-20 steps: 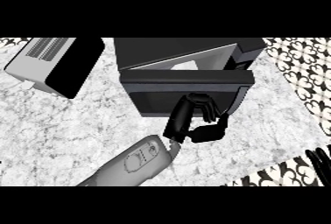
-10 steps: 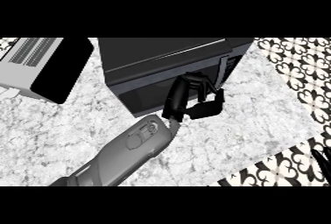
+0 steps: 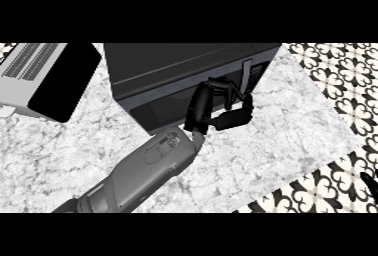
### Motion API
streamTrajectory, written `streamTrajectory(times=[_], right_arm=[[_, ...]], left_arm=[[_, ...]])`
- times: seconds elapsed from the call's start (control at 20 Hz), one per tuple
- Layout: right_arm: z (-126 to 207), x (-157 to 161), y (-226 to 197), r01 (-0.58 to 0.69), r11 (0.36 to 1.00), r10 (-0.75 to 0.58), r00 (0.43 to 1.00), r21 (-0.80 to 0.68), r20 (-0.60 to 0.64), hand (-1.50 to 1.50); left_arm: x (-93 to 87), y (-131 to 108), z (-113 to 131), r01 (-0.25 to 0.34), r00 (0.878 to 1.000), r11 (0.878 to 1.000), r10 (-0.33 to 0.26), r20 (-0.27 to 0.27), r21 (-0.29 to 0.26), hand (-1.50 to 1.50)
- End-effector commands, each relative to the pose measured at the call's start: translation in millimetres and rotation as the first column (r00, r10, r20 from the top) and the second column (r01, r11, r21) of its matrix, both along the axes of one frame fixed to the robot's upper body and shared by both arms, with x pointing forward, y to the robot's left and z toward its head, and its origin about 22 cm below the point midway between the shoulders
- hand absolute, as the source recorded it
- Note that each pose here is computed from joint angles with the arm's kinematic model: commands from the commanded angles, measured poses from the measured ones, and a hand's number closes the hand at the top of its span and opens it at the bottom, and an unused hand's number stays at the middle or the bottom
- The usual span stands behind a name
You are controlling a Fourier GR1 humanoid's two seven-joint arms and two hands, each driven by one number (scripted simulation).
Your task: Pick up the milk, place it into the microwave and close the microwave
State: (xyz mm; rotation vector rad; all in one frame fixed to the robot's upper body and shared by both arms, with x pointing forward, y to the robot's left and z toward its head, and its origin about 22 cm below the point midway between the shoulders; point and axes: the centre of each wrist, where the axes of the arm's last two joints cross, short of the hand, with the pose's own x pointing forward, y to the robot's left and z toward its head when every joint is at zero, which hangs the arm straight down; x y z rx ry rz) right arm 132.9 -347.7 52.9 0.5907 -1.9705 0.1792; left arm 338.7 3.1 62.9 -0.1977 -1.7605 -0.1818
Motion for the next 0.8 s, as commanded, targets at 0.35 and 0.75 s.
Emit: streamTrajectory(times=[0.35, 0.75], right_arm=[[18, 2, -1, -0.056, 0.998, 0.055, 0.996, 0.023, 0.064, -1.50], [20, -3, -1, -0.090, 0.994, 0.088, 0.996, 0.060, 0.034, -1.50]], left_arm=[[18.2, 2, 7, -0.024, 1.000, 1.000, 0.024, 0.017, -0.021, 1.50], [19.2, 4, 2, -0.051, 0.998, 0.998, 0.052, 0.033, -0.038, 1.50]])
